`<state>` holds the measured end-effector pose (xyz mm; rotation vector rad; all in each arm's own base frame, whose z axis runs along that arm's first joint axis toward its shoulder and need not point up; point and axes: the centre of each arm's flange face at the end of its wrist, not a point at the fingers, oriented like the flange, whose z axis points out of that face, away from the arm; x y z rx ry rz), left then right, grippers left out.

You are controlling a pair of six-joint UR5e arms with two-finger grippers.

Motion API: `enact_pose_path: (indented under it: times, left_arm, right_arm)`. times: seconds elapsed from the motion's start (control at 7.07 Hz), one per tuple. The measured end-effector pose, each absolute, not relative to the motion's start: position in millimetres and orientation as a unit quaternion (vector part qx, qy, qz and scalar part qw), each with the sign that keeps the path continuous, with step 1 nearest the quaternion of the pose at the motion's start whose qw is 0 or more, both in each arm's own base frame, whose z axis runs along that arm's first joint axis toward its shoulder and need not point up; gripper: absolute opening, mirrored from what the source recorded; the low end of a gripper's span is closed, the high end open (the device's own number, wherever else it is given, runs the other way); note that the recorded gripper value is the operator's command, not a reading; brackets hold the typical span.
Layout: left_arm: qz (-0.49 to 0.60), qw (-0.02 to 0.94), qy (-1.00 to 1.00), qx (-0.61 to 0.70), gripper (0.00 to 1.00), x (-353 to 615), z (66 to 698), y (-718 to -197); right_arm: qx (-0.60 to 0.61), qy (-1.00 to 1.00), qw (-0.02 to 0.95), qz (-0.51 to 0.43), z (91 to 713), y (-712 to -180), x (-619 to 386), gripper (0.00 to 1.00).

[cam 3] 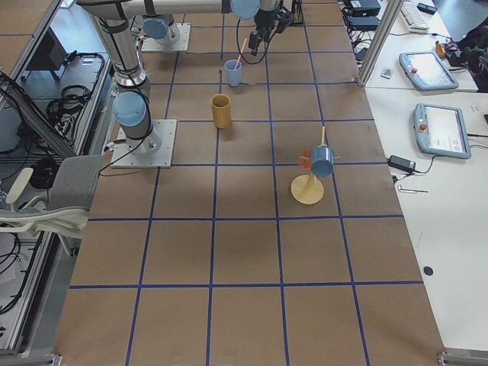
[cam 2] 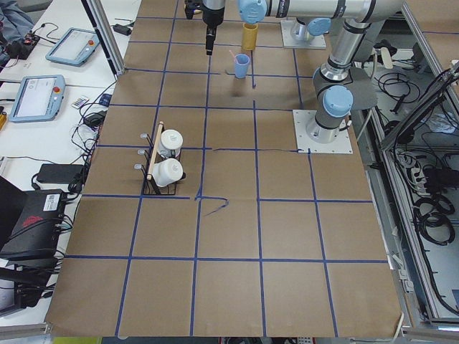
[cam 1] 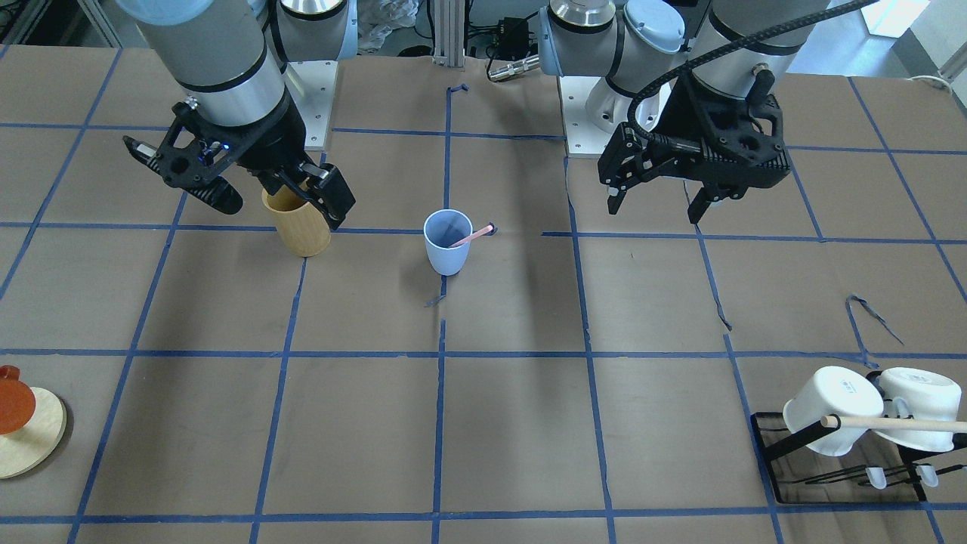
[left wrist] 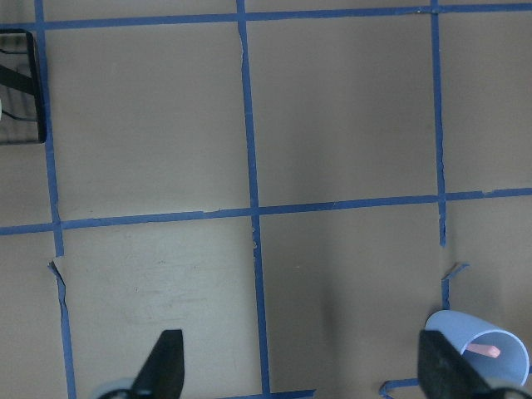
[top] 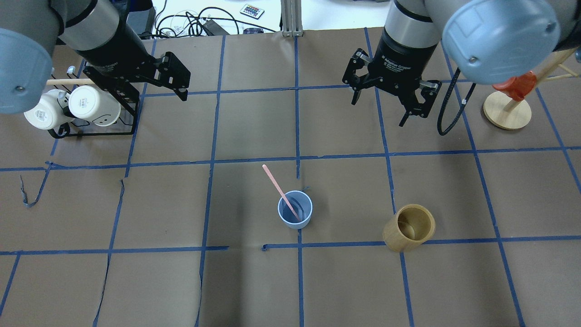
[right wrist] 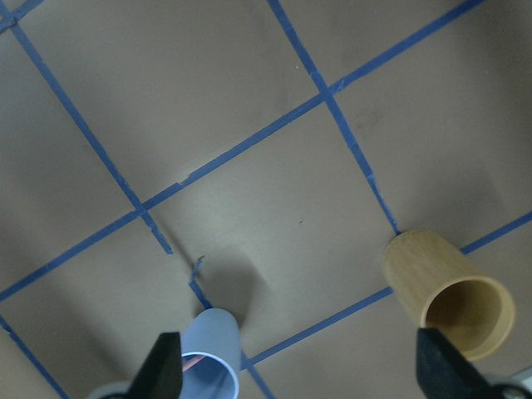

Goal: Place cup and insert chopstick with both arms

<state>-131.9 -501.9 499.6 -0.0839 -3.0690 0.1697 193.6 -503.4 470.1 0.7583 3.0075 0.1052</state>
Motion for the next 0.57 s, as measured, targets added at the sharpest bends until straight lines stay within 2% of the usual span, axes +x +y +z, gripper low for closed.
enact_pose_path:
  times: [0.57]
  left_arm:
    - [0.055, 0.034, -0.998, -0.027, 1.0, -132, 500, -502]
  right_arm:
    - [0.028, 0.999, 0.008, 0.014, 489, -500, 153, 1.0]
